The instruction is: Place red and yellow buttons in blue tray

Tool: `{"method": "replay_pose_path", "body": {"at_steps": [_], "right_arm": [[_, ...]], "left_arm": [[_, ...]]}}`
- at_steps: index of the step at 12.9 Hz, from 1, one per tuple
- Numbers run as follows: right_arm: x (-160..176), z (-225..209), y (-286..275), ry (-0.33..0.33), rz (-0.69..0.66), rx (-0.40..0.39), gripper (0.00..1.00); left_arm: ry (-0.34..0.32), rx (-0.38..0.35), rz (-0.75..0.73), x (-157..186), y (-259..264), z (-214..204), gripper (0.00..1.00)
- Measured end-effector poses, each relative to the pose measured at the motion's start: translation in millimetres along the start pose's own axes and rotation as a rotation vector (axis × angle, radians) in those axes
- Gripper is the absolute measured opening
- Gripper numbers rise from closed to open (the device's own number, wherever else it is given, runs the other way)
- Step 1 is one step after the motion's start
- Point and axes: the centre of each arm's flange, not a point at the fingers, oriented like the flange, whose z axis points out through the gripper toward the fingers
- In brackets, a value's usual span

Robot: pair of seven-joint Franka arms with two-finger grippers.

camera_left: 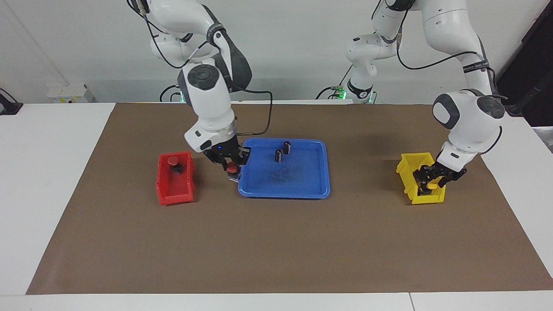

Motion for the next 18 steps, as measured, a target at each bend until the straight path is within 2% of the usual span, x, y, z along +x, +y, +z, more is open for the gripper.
{"method": "replay_pose_path", "body": {"at_steps": [1, 2, 4, 6, 9, 11, 12, 13, 15, 17, 18], "right_arm": [[-16.3, 12.0, -25.6, 0.007, 0.0, -0.013, 0.42], [-31.0, 25.6, -46.1, 0.017, -0.004, -0.038, 0.42], [-46.5, 54.7, -68.2, 0.036, -0.002, -0.082, 0.42], [-49.3, 77.7, -74.6, 0.026, 0.0, -0.087, 0.42], [-50.1, 88.3, -74.7, 0.013, -0.001, -0.095, 0.43], [-48.1, 87.2, -73.5, 0.014, 0.003, -0.096, 0.61], [-43.6, 82.7, -70.8, 0.015, 0.011, -0.103, 0.76], [-35.9, 73.7, -65.3, 0.013, 0.024, -0.12, 0.79], [-6.1, 34.2, -27.9, 0.015, 0.002, -0.157, 0.78], [24.1, -11.6, 49.9, 0.007, -0.043, -0.187, 0.78], [31.6, -26.9, 95.3, -0.005, -0.062, -0.189, 0.78]], "left_arm": [[-0.004, -0.001, 0.0, -0.5, -0.2, 2.1, 0.44], [-0.004, -0.001, -0.001, -0.5, -0.6, 2.7, 0.41], [-0.003, 0.0, -0.001, 0.0, -0.7, 1.9, 0.41], [-0.011, -0.002, -0.001, 3.8, -1.2, -4.3, 0.41], [-0.048, -0.01, -0.001, 18.7, -3.7, -37.0, 0.41], [-0.067, -0.011, 0.001, 31.3, -5.8, -72.3, 0.41], [-0.076, 0.002, 0.011, 37.2, -7.1, -93.2, 0.41], [-0.076, 0.017, 0.018, 41.2, -7.5, -107.2, 0.41], [-0.078, 0.017, 0.006, 45.0, 10.1, -108.2, 0.41], [-0.102, 0.009, 0.008, 47.0, 74.8, -96.1, 0.41], [-0.114, 0.007, 0.003, 44.1, 126.4, -90.2, 0.41]]}}
